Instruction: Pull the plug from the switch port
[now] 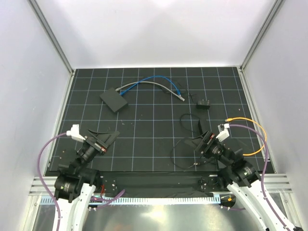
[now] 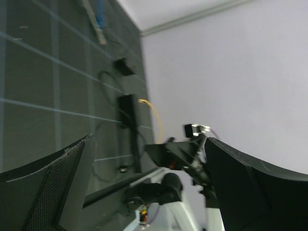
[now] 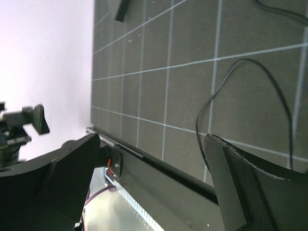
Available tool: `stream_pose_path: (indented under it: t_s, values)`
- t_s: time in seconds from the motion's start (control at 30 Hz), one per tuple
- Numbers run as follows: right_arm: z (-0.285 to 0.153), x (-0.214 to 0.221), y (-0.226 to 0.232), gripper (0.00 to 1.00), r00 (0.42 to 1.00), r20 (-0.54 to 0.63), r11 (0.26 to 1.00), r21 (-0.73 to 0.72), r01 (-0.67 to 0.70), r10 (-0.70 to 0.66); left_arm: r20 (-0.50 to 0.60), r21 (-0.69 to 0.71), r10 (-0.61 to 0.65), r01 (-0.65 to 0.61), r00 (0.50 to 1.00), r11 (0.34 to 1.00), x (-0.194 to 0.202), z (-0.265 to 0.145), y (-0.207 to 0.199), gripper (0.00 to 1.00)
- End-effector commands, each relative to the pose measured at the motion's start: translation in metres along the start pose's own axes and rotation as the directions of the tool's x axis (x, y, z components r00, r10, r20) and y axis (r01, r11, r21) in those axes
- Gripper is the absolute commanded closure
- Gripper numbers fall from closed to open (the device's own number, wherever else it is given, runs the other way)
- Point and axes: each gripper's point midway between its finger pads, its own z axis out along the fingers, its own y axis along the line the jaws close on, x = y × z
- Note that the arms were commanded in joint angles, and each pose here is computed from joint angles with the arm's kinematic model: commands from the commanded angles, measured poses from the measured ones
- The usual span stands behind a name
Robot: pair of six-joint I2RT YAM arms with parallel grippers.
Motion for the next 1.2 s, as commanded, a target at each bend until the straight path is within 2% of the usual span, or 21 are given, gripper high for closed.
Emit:
stream_pose_path:
  t_s: [0.0, 0.1, 0.17, 0.2, 0.3, 0.4, 0.43, 0.5, 0.53, 0.57, 0.6, 0.67, 0.7, 0.77, 0.83, 0.87, 0.9, 1.0, 1.07, 1.1, 1.17]
  values:
    - [-0.005, -0.016, 0.0, 0.0, 0.999, 0.035, 0.995, 0.09, 0.033, -0.036, 0.056, -0.372, 0.051, -0.026, 0.997, 0.928, -0.001, -0.03, 0.073, 0.0]
    - [-0.004, -0.016, 0.007, 0.0, 0.996, -0.015, 0.99, 0.106, 0.088, -0.087, 0.057, -0.382, 0.055, -0.029, 0.997, 0.924, -0.002, -0.035, 0.07, 0.0]
    - [-0.004, -0.015, 0.008, 0.0, 0.996, -0.038, 0.989, 0.125, 0.079, -0.075, 0.047, -0.368, 0.071, -0.049, 0.996, 0.928, -0.001, -0.039, 0.062, 0.0]
    - [-0.002, -0.006, 0.006, 0.0, 0.994, -0.087, 0.99, 0.117, 0.081, -0.071, 0.051, -0.347, 0.09, -0.067, 0.995, 0.935, -0.001, -0.04, 0.059, 0.0]
    - [0.011, 0.003, 0.025, 0.0, 0.986, -0.131, 0.994, -0.045, 0.1, -0.105, 0.031, -0.254, 0.133, -0.121, 0.991, 0.959, -0.001, -0.032, 0.044, 0.01]
    - [0.021, 0.008, 0.023, 0.0, 0.979, -0.171, 0.993, -0.05, 0.106, -0.113, 0.004, -0.302, 0.094, -0.088, 0.996, 0.949, -0.002, -0.017, 0.056, 0.0]
    - [0.024, 0.008, 0.022, 0.0, 0.976, -0.184, 0.993, -0.04, 0.115, -0.12, -0.012, -0.372, 0.069, -0.069, 0.998, 0.926, -0.003, -0.012, 0.069, 0.0]
    - [0.028, 0.006, 0.023, 0.0, 0.97, -0.198, 0.99, -0.026, 0.14, -0.142, -0.011, -0.451, 0.085, -0.08, 0.996, 0.889, -0.012, -0.009, 0.078, 0.07]
    - [0.032, 0.008, 0.017, 0.0, 0.962, -0.226, 0.988, -0.005, 0.157, -0.154, -0.017, -0.48, 0.098, -0.094, 0.995, 0.872, -0.016, -0.007, 0.082, 0.19]
    - [0.032, 0.006, 0.021, 0.0, 0.958, -0.232, 0.985, -0.013, 0.17, -0.168, -0.043, -0.546, 0.09, -0.099, 0.995, 0.832, -0.019, -0.002, 0.093, 0.24]
    - [0.034, 0.007, 0.02, 0.0, 0.954, -0.247, 0.985, -0.009, 0.174, -0.171, -0.027, -0.571, 0.15, -0.139, 0.988, 0.809, -0.034, 0.0, 0.089, 0.28]
    - [0.036, 0.011, 0.019, 0.0, 0.943, -0.279, 0.982, -0.009, 0.188, -0.183, -0.041, -0.662, 0.164, -0.15, 0.986, 0.734, -0.048, 0.007, 0.1, 0.33]
    - [0.035, 0.01, 0.021, 0.0, 0.939, -0.284, 0.981, -0.017, 0.195, -0.192, -0.017, -0.686, 0.215, -0.168, 0.976, 0.708, -0.065, 0.009, 0.094, 0.35]
    - [0.035, 0.013, 0.021, 0.0, 0.931, -0.301, 0.978, -0.03, 0.208, -0.207, -0.031, -0.735, 0.229, -0.177, 0.973, 0.654, -0.078, 0.022, 0.102, 0.35]
    - [0.033, 0.014, 0.018, 0.0, 0.927, -0.312, 0.977, -0.016, 0.213, -0.207, -0.013, -0.752, 0.279, -0.193, 0.96, 0.63, -0.099, 0.038, 0.099, 0.36]
    - [0.032, 0.016, 0.017, 0.0, 0.923, -0.318, 0.975, -0.017, 0.222, -0.216, -0.048, -0.782, 0.264, -0.201, 0.963, 0.59, -0.101, 0.049, 0.114, 0.36]
    - [0.03, 0.017, 0.015, 0.0, 0.922, -0.325, 0.975, -0.008, 0.22, -0.211, -0.039, -0.774, 0.288, -0.211, 0.957, 0.597, -0.112, 0.062, 0.107, 0.36]
    - [0.026, 0.018, 0.015, 0.0, 0.918, -0.332, 0.973, -0.009, 0.229, -0.219, -0.097, -0.811, 0.318, -0.26, 0.943, 0.525, -0.13, 0.094, 0.129, 0.34]
    - [0.022, 0.016, 0.02, 0.0, 0.917, -0.324, 0.971, -0.019, 0.238, -0.231, -0.11, -0.811, 0.391, -0.31, 0.914, 0.496, -0.154, 0.117, 0.126, 0.33]
    - [0.019, 0.016, 0.02, 0.0, 0.915, -0.328, 0.97, -0.014, 0.243, -0.234, -0.13, -0.826, 0.399, -0.322, 0.908, 0.463, -0.16, 0.133, 0.143, 0.32]
    - [0.015, 0.013, 0.023, 0.0, 0.915, -0.32, 0.967, -0.01, 0.255, -0.244, -0.137, -0.813, 0.484, -0.377, 0.864, 0.443, -0.186, 0.159, 0.135, 0.31]
